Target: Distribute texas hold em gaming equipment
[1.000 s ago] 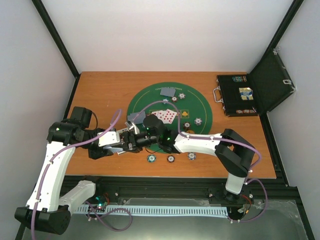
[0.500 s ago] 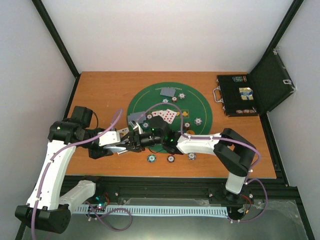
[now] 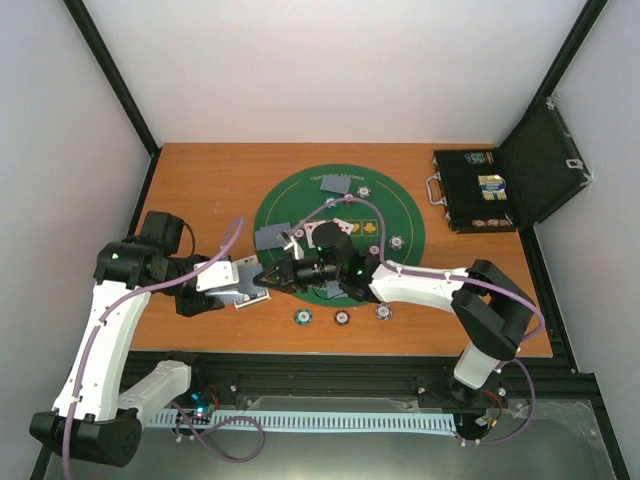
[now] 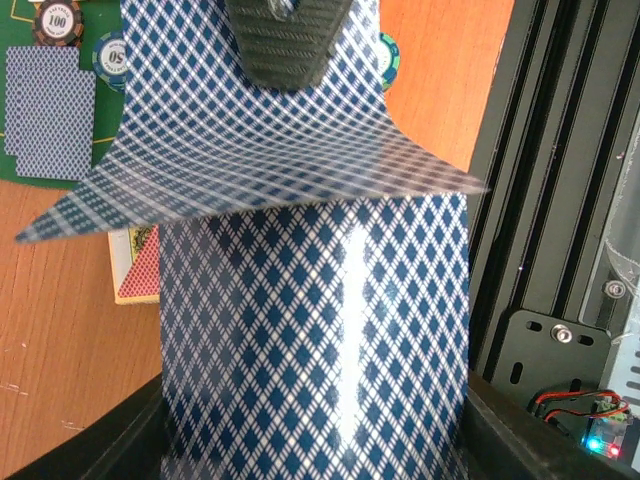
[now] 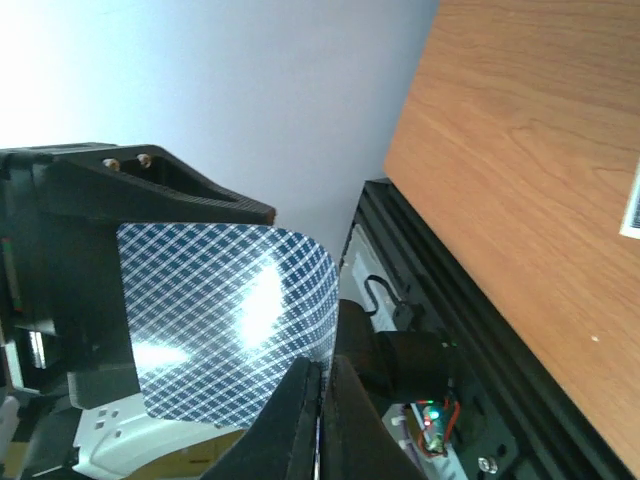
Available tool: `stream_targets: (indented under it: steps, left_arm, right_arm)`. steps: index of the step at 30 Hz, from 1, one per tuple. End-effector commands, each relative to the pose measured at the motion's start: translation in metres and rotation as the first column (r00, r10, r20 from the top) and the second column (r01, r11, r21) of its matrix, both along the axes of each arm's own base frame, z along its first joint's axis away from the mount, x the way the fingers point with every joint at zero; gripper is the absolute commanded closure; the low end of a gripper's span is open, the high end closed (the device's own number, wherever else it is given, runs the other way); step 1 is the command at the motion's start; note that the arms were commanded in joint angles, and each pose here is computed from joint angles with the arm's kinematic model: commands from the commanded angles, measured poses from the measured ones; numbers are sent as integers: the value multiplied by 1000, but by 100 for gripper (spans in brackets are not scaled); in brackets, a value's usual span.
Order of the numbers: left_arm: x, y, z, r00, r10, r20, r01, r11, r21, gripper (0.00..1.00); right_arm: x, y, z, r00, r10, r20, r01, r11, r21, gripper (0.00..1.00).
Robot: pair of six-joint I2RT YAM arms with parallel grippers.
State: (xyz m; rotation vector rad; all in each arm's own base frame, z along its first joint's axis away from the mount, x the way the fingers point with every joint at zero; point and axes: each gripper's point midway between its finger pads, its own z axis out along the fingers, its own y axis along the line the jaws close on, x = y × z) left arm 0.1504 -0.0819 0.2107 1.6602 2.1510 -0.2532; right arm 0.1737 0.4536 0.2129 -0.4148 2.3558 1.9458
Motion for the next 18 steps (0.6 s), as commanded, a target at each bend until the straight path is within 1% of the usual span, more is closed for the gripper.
stream_targets:
  steps: [1,5,10,15,18]
  left_arm:
    - [3,-7,15,999,-19,49,21,999,-40,94]
    - [2,-5,11,999,-17,45,19,999,-33,95]
    - [1,-4,10,999,-18,47,19,999,-26,95]
    - [0,-4,11,999,-18,46,19,999,-25,95]
    - [0,-4,10,999,-18,40,19,999,-26,95]
  right_arm:
    - [7,-16,-3,999,-49,-3,49,998,-47,97]
    - [22,-34,6,996,-89,21,90,994,-56,97]
    - [74,-89,-4,978,-195,70,203,969,-142,97]
    - [139,-157,-42,946,-311,94,325,899,-295,97]
    - [176,-189,-64,927,-360,105,373,855,-359,97]
